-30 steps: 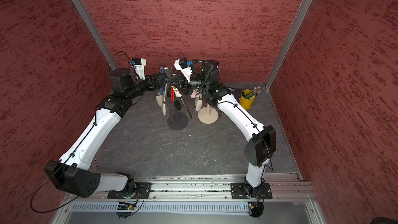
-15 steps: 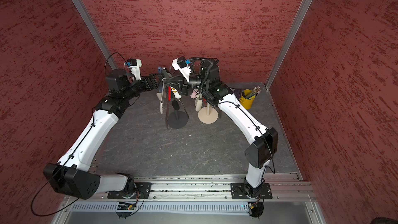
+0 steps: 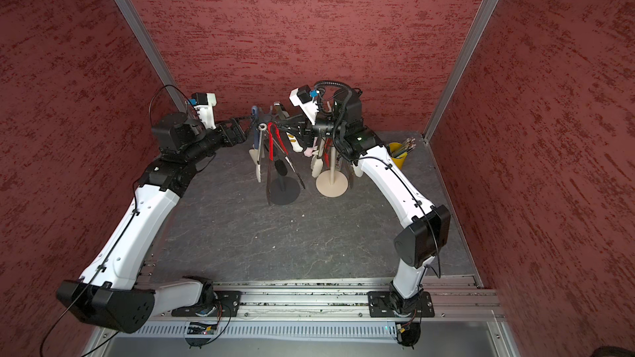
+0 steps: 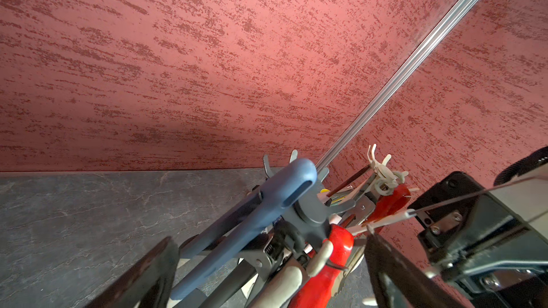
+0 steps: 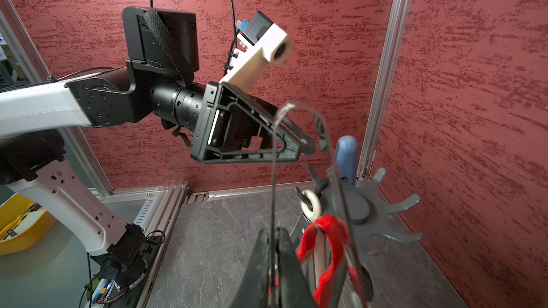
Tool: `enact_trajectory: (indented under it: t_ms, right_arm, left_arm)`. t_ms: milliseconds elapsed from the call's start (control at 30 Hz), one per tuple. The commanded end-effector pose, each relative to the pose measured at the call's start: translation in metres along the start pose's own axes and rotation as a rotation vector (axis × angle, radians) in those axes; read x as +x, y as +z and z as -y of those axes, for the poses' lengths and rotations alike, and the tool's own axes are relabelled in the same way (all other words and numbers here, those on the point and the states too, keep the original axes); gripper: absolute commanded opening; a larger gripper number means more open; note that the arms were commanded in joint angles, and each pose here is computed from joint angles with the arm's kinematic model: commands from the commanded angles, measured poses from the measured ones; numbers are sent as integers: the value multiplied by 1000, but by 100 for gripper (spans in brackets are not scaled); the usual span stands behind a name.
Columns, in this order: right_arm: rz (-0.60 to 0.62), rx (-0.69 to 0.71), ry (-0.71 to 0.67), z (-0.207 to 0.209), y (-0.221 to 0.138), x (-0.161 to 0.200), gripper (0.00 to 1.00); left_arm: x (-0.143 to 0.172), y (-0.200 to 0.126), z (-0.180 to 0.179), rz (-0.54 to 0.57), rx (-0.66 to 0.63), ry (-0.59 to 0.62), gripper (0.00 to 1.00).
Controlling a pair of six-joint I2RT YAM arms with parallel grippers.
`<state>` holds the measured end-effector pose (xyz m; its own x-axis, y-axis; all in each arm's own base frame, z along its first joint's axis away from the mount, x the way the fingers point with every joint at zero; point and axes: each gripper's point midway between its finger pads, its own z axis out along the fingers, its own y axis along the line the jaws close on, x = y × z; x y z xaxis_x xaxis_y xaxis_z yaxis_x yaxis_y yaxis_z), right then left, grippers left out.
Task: Hang food tongs on kitchen utensil racks
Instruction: Hang the food tongs on the rack.
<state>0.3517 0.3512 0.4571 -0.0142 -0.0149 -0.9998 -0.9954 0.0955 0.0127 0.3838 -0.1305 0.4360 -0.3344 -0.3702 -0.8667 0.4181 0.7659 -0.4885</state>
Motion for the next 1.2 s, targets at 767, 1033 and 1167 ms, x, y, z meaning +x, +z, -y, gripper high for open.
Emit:
enact_trajectory:
  t_ms: [767, 1033, 1167]
  right_arm:
    - [-40, -78, 29, 29, 5, 32, 0]
    - [-42, -91, 52, 28, 6, 43, 0]
    - [-36, -96, 61, 27, 5, 45, 0]
  left_arm:
    - [-32, -81, 48, 101, 50, 34, 100]
    - [-27, -81, 44, 97, 44, 21, 100]
    - [-26, -80, 42, 95, 41, 17, 100]
